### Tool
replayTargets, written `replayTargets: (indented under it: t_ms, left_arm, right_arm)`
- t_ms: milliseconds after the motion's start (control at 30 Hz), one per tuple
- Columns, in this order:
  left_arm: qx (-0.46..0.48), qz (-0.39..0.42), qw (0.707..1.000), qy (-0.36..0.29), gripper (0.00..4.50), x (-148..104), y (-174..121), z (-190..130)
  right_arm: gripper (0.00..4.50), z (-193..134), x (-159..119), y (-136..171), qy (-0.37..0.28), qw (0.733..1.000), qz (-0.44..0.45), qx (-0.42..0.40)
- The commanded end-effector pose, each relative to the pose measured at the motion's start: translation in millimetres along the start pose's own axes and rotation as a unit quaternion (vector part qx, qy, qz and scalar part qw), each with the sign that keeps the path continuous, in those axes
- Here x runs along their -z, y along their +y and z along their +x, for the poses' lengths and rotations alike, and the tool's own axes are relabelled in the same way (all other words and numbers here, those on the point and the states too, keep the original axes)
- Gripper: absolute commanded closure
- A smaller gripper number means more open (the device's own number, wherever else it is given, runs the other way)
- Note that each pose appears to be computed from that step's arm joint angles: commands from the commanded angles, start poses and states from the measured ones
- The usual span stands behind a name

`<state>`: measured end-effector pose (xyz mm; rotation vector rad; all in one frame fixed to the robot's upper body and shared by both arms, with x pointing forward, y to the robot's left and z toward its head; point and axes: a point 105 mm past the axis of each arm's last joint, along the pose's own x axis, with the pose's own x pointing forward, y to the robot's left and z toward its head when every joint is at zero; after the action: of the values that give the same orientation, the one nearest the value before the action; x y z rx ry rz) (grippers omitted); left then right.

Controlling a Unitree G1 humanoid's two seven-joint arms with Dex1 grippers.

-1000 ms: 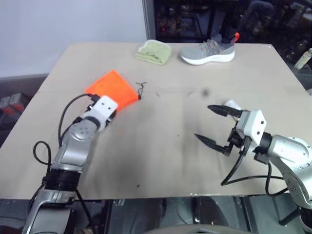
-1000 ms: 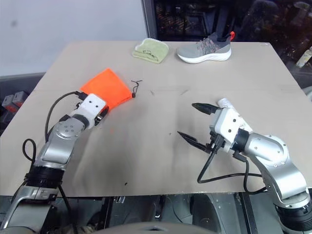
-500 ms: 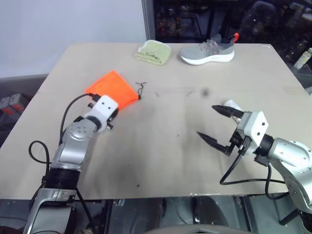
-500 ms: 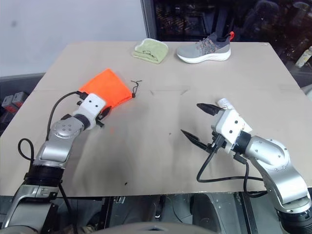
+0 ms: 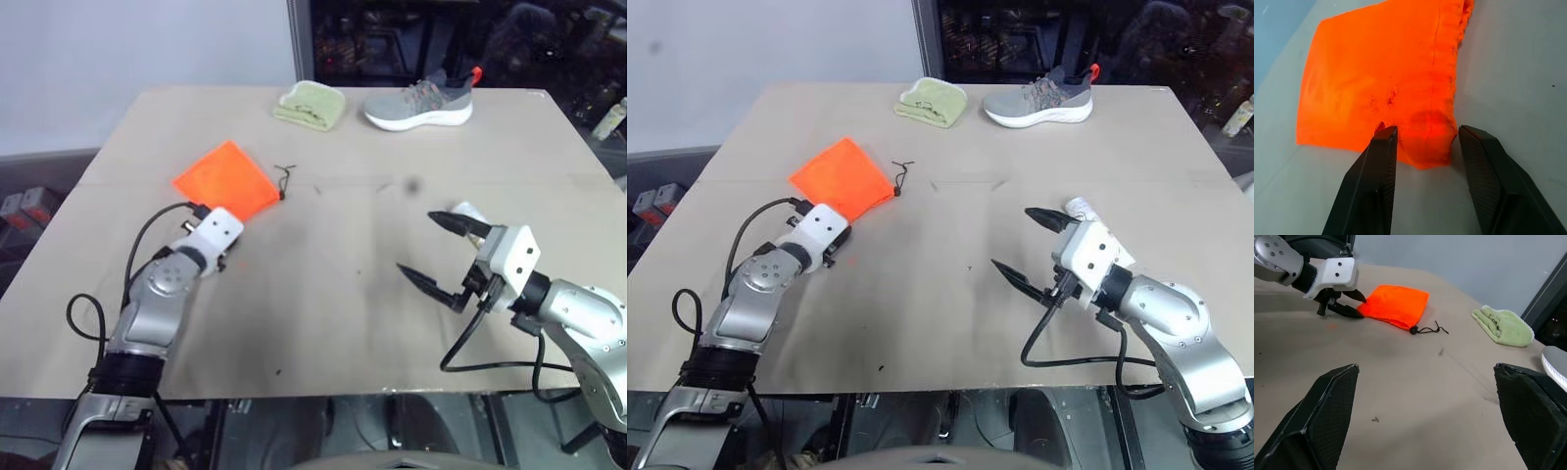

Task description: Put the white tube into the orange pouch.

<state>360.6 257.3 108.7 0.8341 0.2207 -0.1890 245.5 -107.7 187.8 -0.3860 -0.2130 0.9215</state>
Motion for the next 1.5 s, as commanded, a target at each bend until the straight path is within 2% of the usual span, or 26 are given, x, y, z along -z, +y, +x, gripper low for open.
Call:
replayTargets:
  t_ms: [33,167,200,233,267,333,367,600,933,1100,1300,1333,1500]
  left_arm:
    - [-0.013,0.015,1.000,-0.013,2.45,-9,4,2]
    - [0.014,-0.012,0.999,-0.036,2.45,-21,-5,0]
    - [0.009,-0.014,0.999,-0.037,1.94,-21,-2,-2]
    - [0.004,-0.013,0.999,-0.031,1.78,-19,1,-4]
    - [-0.003,-0.009,1.000,-0.026,1.33,-16,4,-5]
    - [-0.012,-0.011,1.000,-0.023,0.20,-14,7,-6]
    - [-0.013,-0.014,0.999,-0.026,0.04,-15,7,-7]
    - [-0.025,0.017,1.000,-0.010,0.04,-12,1,-5]
    - [-0.086,0.020,0.996,0.008,0.04,-4,24,9]
    - [-0.077,0.006,0.997,-0.011,1.26,-12,24,14]
    - [-0.065,-0.018,0.997,-0.045,4.18,-21,26,8]
    - [-0.063,-0.021,0.997,-0.051,4.45,-23,27,7]
    - [-0.040,-0.054,0.995,-0.079,4.45,-36,28,2]
  right_arm:
    - [0.00,-1,-13,3,-0.021,1.000,-0.011,-0.002]
    - [0.00,0,-15,7,-0.027,1.000,0.003,-0.014]
    - [0.00,0,-15,7,-0.028,1.000,0.002,-0.013]
    - [0.00,0,-15,6,-0.028,1.000,0.001,-0.012]
    - [0.00,0,-15,6,-0.028,1.000,0.001,-0.011]
    - [0.00,0,-15,6,-0.028,1.000,0.000,-0.010]
    - [0.00,0,-15,6,-0.028,1.000,0.000,-0.010]
    - [0.00,1,-14,6,-0.029,1.000,0.000,-0.007]
    - [0.00,-1,-13,6,-0.024,1.000,-0.003,0.002]
    - [0.00,-1,-13,5,-0.022,1.000,-0.005,0.005]
    - [0.00,-2,-12,6,-0.020,1.000,-0.004,0.007]
    - [0.00,-2,-12,6,-0.020,1.000,-0.004,0.007]
    - [0.00,-2,-11,6,-0.018,1.000,0.000,0.008]
